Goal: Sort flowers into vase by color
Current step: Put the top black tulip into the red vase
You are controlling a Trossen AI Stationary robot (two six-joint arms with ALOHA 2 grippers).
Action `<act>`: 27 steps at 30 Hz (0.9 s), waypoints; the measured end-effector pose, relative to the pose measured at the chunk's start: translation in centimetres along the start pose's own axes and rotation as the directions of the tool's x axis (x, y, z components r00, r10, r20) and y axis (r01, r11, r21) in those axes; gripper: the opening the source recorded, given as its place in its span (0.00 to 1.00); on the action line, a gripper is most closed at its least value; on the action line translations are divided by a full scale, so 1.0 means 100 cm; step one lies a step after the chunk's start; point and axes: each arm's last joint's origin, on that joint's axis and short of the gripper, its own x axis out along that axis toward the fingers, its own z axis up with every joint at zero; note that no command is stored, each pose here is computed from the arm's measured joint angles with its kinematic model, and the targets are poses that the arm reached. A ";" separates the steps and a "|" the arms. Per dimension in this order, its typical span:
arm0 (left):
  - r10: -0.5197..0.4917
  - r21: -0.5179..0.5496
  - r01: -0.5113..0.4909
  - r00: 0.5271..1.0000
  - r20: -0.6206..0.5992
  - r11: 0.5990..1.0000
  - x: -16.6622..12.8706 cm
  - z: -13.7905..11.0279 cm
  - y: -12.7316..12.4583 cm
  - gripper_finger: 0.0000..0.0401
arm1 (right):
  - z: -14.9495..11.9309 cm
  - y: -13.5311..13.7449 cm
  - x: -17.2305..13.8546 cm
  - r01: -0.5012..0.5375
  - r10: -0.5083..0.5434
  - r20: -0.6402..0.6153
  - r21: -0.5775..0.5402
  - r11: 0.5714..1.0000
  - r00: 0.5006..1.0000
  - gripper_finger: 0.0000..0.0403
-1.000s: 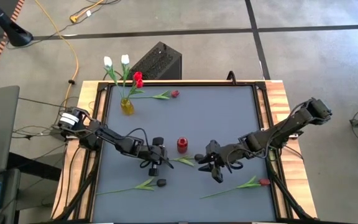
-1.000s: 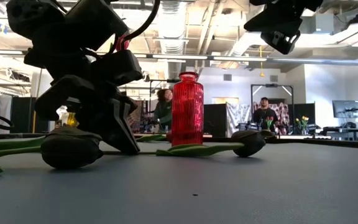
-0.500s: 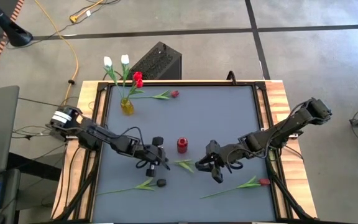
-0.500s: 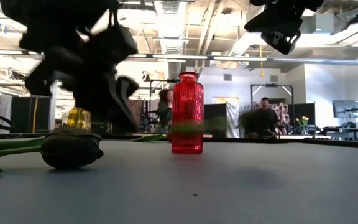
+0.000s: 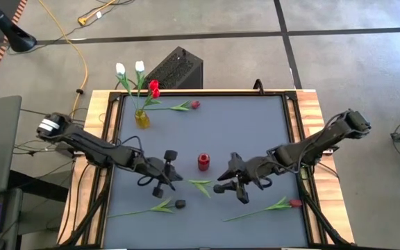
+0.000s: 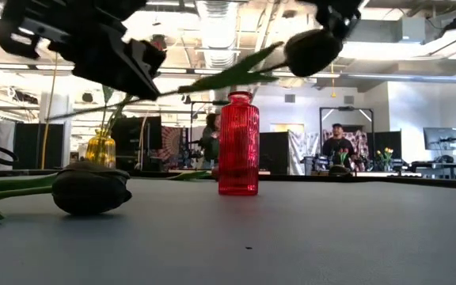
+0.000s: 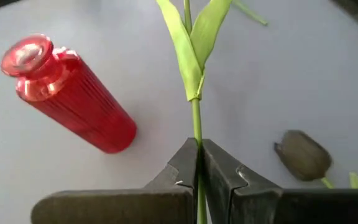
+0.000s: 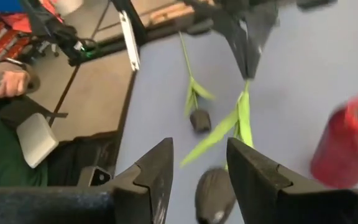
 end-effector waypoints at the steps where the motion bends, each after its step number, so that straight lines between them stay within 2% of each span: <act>1: 0.000 0.004 0.000 1.000 0.011 1.000 -0.004 0.002 0.000 0.00 | 0.005 0.002 -0.001 -0.005 0.006 0.011 -0.018 1.000 1.000 0.44; 6: -0.011 0.040 0.008 0.998 0.065 0.999 -0.021 0.009 0.000 0.00 | 0.025 0.011 -0.009 -0.017 0.022 0.046 -0.113 0.993 0.999 0.44; 16: -0.115 0.111 0.093 0.970 0.215 0.989 -0.053 0.023 0.002 0.00 | 0.053 0.021 -0.022 -0.001 0.031 0.096 -0.288 0.958 0.995 0.44; 21: -0.185 0.157 0.142 0.933 0.309 0.977 -0.071 0.030 0.003 0.00 | 0.060 0.012 -0.023 0.034 -0.005 0.103 -0.282 0.959 0.995 0.44; 27: -0.242 0.209 0.165 0.867 0.435 0.964 -0.087 0.040 0.004 0.00 | 0.065 -0.002 -0.022 0.078 -0.052 0.103 -0.263 0.962 0.993 0.44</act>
